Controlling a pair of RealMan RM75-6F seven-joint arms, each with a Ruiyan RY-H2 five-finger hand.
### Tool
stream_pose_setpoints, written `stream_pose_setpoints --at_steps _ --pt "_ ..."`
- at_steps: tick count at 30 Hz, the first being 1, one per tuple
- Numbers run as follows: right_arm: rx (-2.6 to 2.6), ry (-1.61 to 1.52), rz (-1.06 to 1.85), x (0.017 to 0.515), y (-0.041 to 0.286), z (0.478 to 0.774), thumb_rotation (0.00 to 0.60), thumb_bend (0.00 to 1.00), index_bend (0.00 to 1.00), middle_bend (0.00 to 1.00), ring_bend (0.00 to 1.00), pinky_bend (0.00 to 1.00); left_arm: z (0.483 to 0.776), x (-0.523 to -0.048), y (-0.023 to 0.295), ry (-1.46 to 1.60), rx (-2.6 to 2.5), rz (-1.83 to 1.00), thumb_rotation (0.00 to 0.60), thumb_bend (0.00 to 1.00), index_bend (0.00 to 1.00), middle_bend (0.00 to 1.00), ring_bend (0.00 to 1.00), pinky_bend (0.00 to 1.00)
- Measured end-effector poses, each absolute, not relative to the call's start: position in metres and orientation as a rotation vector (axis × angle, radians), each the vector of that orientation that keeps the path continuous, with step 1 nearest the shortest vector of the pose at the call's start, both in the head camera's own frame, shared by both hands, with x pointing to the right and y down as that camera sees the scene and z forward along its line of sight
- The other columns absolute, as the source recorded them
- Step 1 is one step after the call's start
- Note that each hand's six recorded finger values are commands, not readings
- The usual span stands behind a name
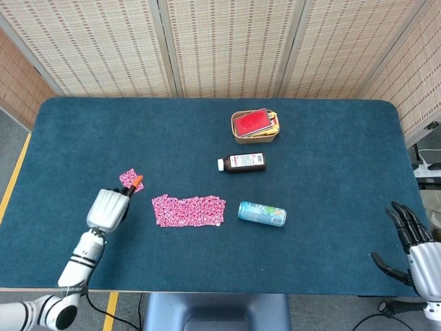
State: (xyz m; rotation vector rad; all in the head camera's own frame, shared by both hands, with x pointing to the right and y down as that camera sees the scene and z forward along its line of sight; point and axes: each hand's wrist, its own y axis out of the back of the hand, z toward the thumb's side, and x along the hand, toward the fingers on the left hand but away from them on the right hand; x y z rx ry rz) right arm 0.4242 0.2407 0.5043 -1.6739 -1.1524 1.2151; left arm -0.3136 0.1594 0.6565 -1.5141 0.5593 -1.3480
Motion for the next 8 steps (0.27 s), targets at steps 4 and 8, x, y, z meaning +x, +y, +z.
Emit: stream_pose_setpoints --at_steps 4,8 --pt "-1.664 -1.141 1.231 0.424 0.24 0.508 0.6 0.19 0.0 0.0 0.0 0.21 0.62 -0.369 0.196 0.741 -1.534 -1.337 0.6 0.54 0.0 0.13 0.21 0.42" --pt "-1.66 -1.12 1.264 0.423 0.239 0.515 0.6 0.19 0.0 0.0 0.0 0.21 0.598 -0.414 0.222 0.862 -1.525 -1.402 0.6 0.52 0.03 0.12 0.18 0.36"
